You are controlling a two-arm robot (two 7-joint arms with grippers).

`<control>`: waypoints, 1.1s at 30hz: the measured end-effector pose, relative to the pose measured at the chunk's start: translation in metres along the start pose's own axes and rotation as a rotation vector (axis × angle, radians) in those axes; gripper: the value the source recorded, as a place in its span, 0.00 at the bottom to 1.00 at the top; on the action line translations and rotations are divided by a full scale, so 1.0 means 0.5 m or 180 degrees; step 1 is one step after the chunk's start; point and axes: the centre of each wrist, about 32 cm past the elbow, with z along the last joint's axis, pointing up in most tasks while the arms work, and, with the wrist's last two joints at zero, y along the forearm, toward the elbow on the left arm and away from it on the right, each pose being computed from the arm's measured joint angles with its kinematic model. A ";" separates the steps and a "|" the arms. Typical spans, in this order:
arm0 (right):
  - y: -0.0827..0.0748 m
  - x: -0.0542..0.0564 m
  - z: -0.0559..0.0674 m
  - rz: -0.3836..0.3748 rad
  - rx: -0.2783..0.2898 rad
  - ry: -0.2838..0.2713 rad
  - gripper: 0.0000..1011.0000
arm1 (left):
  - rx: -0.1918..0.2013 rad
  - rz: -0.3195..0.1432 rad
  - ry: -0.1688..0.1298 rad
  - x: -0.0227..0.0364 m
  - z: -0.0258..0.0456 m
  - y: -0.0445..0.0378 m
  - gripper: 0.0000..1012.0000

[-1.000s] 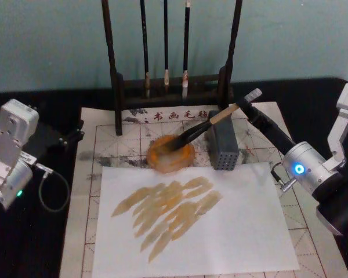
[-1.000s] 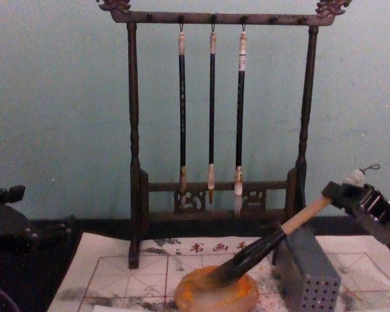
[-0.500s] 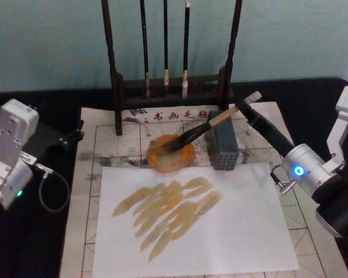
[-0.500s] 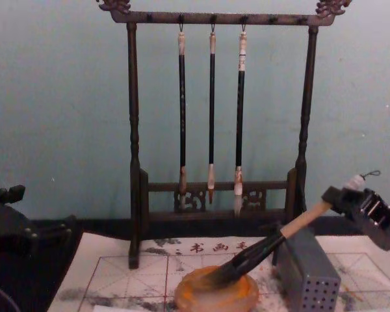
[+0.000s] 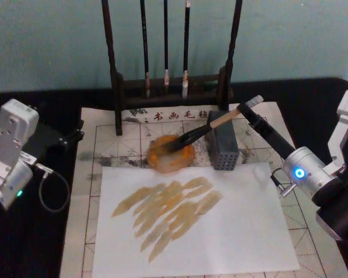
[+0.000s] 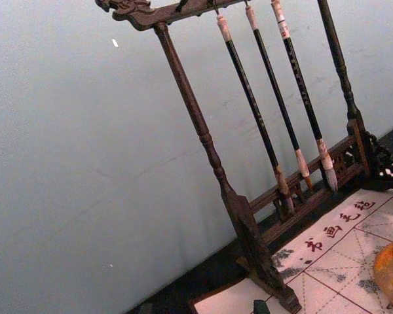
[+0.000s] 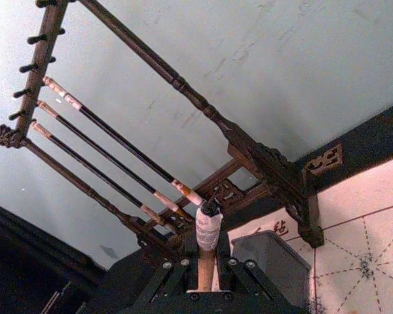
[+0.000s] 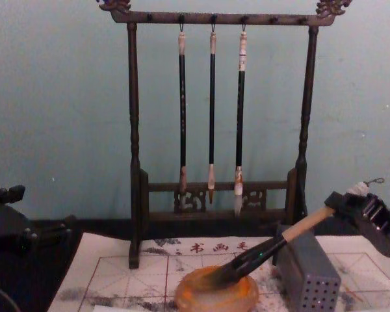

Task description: Pick up the brush from the inkstone, write on the paper, then place the brush back to its original position.

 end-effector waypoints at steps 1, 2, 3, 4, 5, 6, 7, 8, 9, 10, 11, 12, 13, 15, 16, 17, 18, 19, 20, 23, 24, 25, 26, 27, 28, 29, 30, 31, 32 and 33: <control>0.000 0.000 0.000 -0.0003 0.0001 0.0001 0.18 | 0.0000 0.0000 0.0000 0.000 0.000 0.000 0.99; -0.001 0.000 -0.001 -0.0008 0.0005 0.0003 0.18 | 0.0000 0.0000 0.0000 0.000 0.000 0.000 0.99; -0.001 -0.001 -0.001 -0.0010 0.0007 0.0003 0.18 | 0.0000 0.0000 0.0000 0.000 0.000 0.000 0.99; -0.002 -0.001 -0.001 -0.0017 0.0010 0.0004 0.18 | 0.0000 0.0000 0.0000 0.000 0.000 0.000 0.99; -0.003 -0.001 -0.001 -0.0021 0.0011 0.0005 0.18 | 0.0000 0.0000 0.0000 0.000 0.000 0.000 0.99; -0.004 -0.001 -0.001 -0.0026 0.0011 0.0005 0.18 | 0.0000 0.0000 0.0000 0.000 0.000 0.000 0.99; -0.005 0.000 -0.001 -0.0034 0.0011 0.0006 0.18 | 0.0000 0.0000 0.0000 0.000 0.000 0.000 0.99; -0.006 0.000 -0.001 -0.0038 0.0010 0.0007 0.18 | 0.0000 0.0000 0.0000 0.000 0.000 0.000 0.99; -0.006 0.000 -0.001 -0.0041 0.0010 0.0008 0.18 | 0.0000 0.0000 0.0000 0.000 0.000 0.000 0.99; -0.007 0.001 -0.001 -0.0045 0.0008 0.0010 0.18 | 0.0000 0.0000 0.0000 0.000 0.000 0.000 0.99; -0.008 0.001 0.000 -0.0053 0.0005 0.0018 0.18 | 0.0000 0.0000 0.0000 0.000 0.000 0.000 0.99; -0.008 0.001 0.000 -0.0057 0.0003 0.0021 0.18 | 0.0000 0.0000 0.0000 0.000 0.000 0.000 0.99; -0.009 0.002 0.000 -0.0060 0.0001 0.0023 0.18 | 0.0000 0.0000 0.0000 0.000 0.000 0.000 0.99; -0.010 0.002 0.001 -0.0066 -0.0004 0.0029 0.18 | 0.0000 0.0000 0.0000 0.000 0.000 0.000 0.99; -0.010 0.002 0.001 -0.0068 -0.0006 0.0032 0.18 | 0.0000 0.0000 0.0000 0.000 0.000 0.000 0.99; -0.010 0.003 0.002 -0.0069 -0.0008 0.0033 0.18 | 0.0000 0.0000 0.0000 0.000 0.000 0.000 0.99; -0.011 0.003 0.002 -0.0070 -0.0011 0.0038 0.18 | 0.0000 0.0000 0.0000 0.000 0.000 0.000 0.99; -0.011 0.003 0.002 -0.0072 -0.0014 0.0040 0.18 | 0.0000 0.0000 0.0000 0.000 0.000 0.000 0.99; -0.011 0.003 0.002 -0.0073 -0.0017 0.0043 0.18 | 0.0000 0.0000 0.0000 0.000 0.000 0.000 0.99; -0.011 0.003 0.003 -0.0076 -0.0029 0.0047 0.18 | 0.0000 0.0000 0.0000 0.000 0.000 0.000 0.99; -0.011 0.003 0.003 -0.0075 -0.0029 0.0047 0.18 | 0.0000 0.0000 0.0000 0.000 0.000 0.000 0.99; -0.011 0.003 0.003 -0.0075 -0.0029 0.0047 0.18 | 0.0000 0.0000 0.0000 0.000 0.000 0.000 0.99; -0.011 0.003 0.003 -0.0075 -0.0030 0.0047 0.18 | 0.0000 0.0000 0.0000 0.000 0.000 0.000 0.99; -0.011 0.003 0.003 -0.0075 -0.0030 0.0047 0.18 | 0.0000 0.0000 0.0000 0.000 0.000 0.000 0.99; -0.011 0.003 0.002 -0.0075 -0.0030 0.0047 0.18 | 0.0000 0.0000 0.0000 0.000 0.000 0.000 0.99; -0.011 0.003 0.002 -0.0075 -0.0030 0.0046 0.18 | 0.0000 0.0000 0.0000 0.000 0.000 0.000 0.99; -0.011 0.003 0.002 -0.0075 -0.0030 0.0046 0.18 | 0.0000 0.0000 0.0000 0.000 0.000 0.000 0.99; -0.011 0.003 0.002 -0.0074 -0.0030 0.0046 0.18 | 0.0000 0.0000 0.0000 0.000 0.000 0.000 0.99; -0.011 0.003 0.002 -0.0074 -0.0030 0.0045 0.18 | 0.0000 0.0000 0.0000 0.000 0.000 0.000 0.99; -0.011 0.002 0.002 -0.0074 -0.0030 0.0045 0.18 | 0.0000 0.0000 0.0000 0.000 0.000 0.000 0.99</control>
